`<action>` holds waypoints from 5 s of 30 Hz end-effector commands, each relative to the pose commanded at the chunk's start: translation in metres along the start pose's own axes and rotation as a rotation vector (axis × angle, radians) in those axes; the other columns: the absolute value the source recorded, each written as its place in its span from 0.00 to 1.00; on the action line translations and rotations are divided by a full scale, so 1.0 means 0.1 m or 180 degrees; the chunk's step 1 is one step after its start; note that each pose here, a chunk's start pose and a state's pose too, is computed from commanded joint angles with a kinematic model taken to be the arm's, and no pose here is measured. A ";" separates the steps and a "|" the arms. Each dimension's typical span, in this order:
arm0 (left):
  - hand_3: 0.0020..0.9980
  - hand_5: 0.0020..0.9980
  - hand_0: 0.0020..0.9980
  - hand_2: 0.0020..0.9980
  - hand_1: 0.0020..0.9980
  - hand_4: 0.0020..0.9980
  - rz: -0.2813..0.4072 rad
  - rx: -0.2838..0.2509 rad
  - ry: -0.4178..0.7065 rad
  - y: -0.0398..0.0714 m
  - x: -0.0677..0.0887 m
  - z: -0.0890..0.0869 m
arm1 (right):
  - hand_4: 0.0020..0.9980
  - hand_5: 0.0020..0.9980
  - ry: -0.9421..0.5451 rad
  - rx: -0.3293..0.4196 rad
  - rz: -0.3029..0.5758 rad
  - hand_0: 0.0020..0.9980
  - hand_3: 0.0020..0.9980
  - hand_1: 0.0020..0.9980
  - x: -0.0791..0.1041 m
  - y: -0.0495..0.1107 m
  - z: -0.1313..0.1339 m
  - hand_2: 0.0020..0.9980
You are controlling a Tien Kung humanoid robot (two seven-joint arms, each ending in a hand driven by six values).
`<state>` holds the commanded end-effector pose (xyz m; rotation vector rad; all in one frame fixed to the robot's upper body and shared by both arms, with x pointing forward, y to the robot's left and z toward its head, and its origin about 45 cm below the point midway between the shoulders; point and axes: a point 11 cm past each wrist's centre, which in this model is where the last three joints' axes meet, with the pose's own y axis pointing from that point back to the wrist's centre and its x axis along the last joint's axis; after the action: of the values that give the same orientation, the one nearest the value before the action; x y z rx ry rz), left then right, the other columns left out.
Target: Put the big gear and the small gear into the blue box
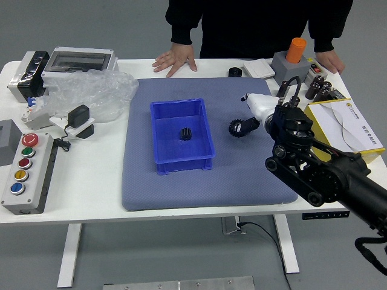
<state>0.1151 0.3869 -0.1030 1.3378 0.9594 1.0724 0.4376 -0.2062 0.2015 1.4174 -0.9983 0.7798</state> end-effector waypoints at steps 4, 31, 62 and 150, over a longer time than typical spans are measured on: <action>0.83 0.27 0.81 0.80 0.79 0.62 0.0000 -0.0003 -0.0004 0.00 0.00 0.01 | 0.82 0.30 0.0014 -0.0045 -0.0023 0.81 0.88 0.77 -0.02 -0.03 0.02 0.87; 0.83 0.27 0.81 0.80 0.79 0.62 -0.0007 -0.0003 -0.0028 0.00 -0.01 0.03 | 0.83 0.26 -0.0123 -0.0168 -0.0186 0.78 0.83 0.72 -0.27 -0.29 0.00 0.80; 0.83 0.28 0.81 0.80 0.79 0.62 -0.0012 0.0006 -0.0044 0.00 -0.03 0.02 | 0.71 0.21 -0.0224 -0.0186 -0.0137 0.66 0.67 0.59 -0.41 -0.34 0.00 0.65; 0.83 0.29 0.81 0.80 0.79 0.63 -0.0033 0.0075 -0.0051 -0.01 -0.02 -0.06 | 0.76 0.27 -0.0233 0.0883 0.0242 0.63 0.66 0.56 -0.16 0.45 -1.18 0.62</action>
<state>0.1089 0.3865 -0.1041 1.3573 0.9689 1.0437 0.4013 -0.0853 0.2176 1.6628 -1.0342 0.9565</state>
